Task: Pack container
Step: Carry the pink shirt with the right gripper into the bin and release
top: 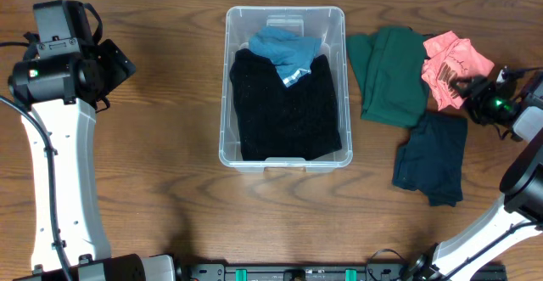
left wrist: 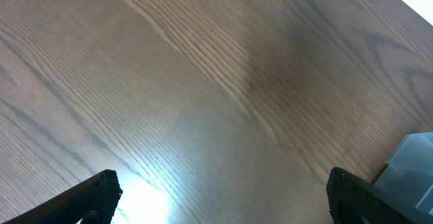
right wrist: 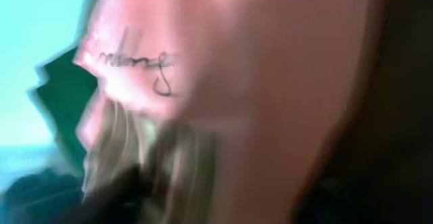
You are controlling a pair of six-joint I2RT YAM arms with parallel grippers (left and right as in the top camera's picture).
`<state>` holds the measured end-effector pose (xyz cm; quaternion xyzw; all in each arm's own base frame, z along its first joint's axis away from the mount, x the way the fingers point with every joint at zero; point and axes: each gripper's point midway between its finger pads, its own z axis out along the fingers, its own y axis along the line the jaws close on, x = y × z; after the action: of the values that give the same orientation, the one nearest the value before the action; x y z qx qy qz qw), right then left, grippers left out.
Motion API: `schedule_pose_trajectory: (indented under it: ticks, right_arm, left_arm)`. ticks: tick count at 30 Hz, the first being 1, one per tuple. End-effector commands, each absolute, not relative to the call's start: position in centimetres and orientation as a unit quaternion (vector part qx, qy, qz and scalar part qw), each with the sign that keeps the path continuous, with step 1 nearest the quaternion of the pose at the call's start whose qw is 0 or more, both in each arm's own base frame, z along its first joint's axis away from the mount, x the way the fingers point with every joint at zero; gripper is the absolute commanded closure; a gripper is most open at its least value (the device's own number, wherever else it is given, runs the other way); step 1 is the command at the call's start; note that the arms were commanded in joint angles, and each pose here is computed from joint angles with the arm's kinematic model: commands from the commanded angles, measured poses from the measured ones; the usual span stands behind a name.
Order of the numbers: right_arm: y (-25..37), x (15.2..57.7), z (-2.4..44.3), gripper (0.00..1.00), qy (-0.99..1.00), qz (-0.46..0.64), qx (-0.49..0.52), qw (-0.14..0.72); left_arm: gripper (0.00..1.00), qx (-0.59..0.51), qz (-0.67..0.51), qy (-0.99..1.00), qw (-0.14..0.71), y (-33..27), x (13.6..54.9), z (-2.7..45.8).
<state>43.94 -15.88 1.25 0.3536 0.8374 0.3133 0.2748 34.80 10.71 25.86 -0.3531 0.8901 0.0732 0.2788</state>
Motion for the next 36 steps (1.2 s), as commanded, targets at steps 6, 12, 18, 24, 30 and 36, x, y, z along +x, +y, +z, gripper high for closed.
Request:
schedule_pose_trajectory:
  ticks: [6,12,18,24,30,36]
  right_arm:
    - [-15.7,42.4,-0.9,0.91,0.841,0.296,0.383,0.241]
    - [-16.2,43.7,6.0,0.99,0.833,0.295,0.347,0.313]
    - [-13.7,44.6,17.9,0.99,0.803,0.339,0.248,0.423]
    - [-8.2,44.2,29.1,0.99,0.754,0.392,0.146,0.506]
    - [-0.1,43.5,36.0,0.99,0.708,0.452,0.028,0.542]
    - [10.7,42.0,37.4,0.96,0.679,0.477,-0.134,0.541]
  left_arm:
    - [0.02,-0.348,0.080,0.891,0.280,11.0,34.7,26.1]
    - [0.02,-0.348,0.080,0.891,0.280,11.0,34.7,26.1]
    - [0.02,-0.348,0.080,0.891,0.280,11.0,34.7,26.1]
    - [0.02,-0.348,0.080,0.891,0.280,11.0,34.7,26.1]
    - [0.02,-0.348,0.080,0.891,0.280,11.0,34.7,26.1]
    - [0.02,-0.348,0.080,0.891,0.280,11.0,34.7,26.1]
